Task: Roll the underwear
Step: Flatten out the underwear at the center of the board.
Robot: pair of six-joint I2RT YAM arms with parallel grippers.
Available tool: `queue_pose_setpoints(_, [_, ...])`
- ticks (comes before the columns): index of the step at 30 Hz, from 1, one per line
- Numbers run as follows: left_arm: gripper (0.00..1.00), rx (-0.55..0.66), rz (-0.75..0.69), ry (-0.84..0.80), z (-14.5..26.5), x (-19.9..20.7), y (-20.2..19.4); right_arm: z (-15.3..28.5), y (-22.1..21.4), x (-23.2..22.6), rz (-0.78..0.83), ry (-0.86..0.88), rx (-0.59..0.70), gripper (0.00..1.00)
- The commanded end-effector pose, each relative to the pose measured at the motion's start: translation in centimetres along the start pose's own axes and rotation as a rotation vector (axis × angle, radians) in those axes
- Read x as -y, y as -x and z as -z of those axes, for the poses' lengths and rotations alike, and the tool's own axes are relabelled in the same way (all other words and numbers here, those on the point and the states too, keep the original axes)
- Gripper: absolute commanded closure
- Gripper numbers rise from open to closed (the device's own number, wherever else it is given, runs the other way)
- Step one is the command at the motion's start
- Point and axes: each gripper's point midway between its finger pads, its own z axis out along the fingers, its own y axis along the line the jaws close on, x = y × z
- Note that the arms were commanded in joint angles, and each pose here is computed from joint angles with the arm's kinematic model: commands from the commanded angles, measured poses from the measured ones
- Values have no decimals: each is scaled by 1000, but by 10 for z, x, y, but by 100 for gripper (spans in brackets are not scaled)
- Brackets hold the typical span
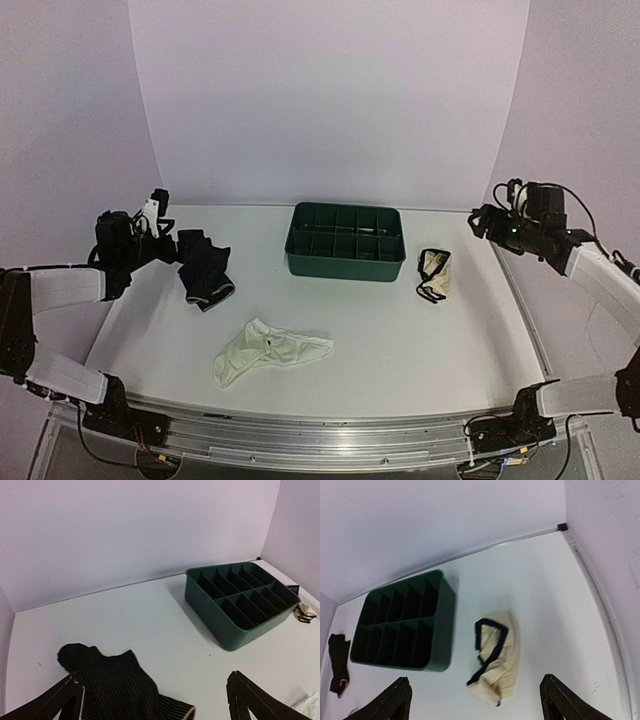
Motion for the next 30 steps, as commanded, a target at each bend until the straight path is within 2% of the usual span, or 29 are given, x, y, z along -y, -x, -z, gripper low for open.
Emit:
queue_pose_setpoints(1, [0,-282,55,-174,-12,63,-32,0,-78,-51,51,-41,-314,20])
queue_pose_setpoints(5, [0,-425,-93,-383,-4,129,-52,-11,-139,-116,153,27,-504,26])
queue_pose_setpoints(7, [0,-480,-169,-536,10,162,-64,-15,-180,-153,260,82,-599,26])
queue_pose_setpoints(9, [1,-554,-233,-622,17,185,-83,-17,-217,-184,325,146,-693,24])
queue_pose_setpoints(12, [12,-703,-234,-600,9,191,-111,-25,-265,-214,318,221,-858,22])
queue_pose_setpoints(14, [25,-809,-164,-550,-1,187,-127,-32,-285,-228,299,248,-930,22])
queue_pose_setpoints(15, [27,-851,-132,-529,-6,185,-132,-35,-292,-233,296,260,-953,23])
queue_pose_setpoints(19, [24,-967,-52,-492,-13,186,-151,-39,-314,-246,345,290,-993,23])
queue_pose_setpoints(27, [23,-1017,-71,-482,-14,192,-175,-40,-348,-230,346,241,-1080,30])
queue_pose_setpoints(29, [25,-1016,-84,-470,-17,189,-181,-40,-355,-230,349,246,-1099,34])
queue_pose_setpoints(30, [29,-1015,-92,-466,-19,188,-183,-40,-358,-230,347,249,-1110,38])
